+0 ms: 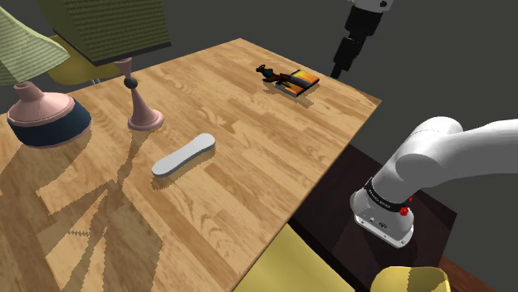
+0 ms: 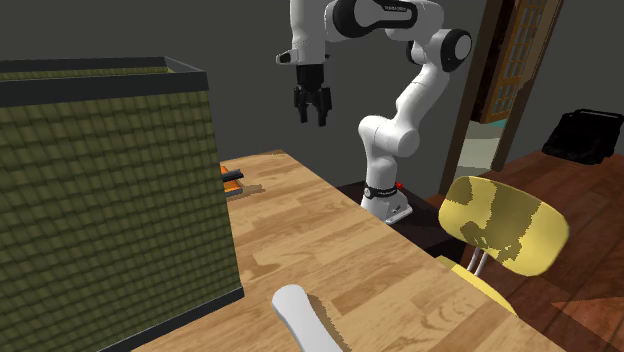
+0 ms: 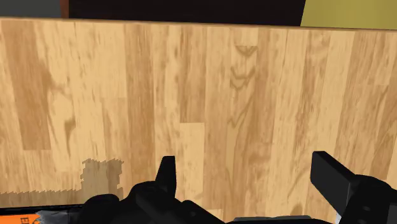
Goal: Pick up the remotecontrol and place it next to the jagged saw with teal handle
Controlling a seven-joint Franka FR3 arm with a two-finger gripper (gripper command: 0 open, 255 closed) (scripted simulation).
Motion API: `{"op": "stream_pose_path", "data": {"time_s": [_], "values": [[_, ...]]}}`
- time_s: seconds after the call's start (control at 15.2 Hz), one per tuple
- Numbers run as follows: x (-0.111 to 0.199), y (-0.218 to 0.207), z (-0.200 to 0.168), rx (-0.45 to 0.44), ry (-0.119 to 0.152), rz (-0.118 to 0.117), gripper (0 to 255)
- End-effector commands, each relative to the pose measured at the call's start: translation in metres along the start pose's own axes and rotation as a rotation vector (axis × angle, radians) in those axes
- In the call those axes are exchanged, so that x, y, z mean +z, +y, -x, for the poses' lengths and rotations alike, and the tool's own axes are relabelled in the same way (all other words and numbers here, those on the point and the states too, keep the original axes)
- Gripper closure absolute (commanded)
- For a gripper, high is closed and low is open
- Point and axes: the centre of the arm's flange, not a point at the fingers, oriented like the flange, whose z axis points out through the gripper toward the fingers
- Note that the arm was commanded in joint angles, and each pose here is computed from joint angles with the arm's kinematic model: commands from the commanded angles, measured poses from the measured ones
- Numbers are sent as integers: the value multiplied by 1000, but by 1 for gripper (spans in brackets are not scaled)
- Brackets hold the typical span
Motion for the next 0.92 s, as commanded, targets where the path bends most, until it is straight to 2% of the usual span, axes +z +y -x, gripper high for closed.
{"op": "stream_pose_path", "data": {"time_s": [0.0,0.86], "values": [[0,0,0,0,0,0,0],[70,-70,-145,-459,-26,32,0]]}}
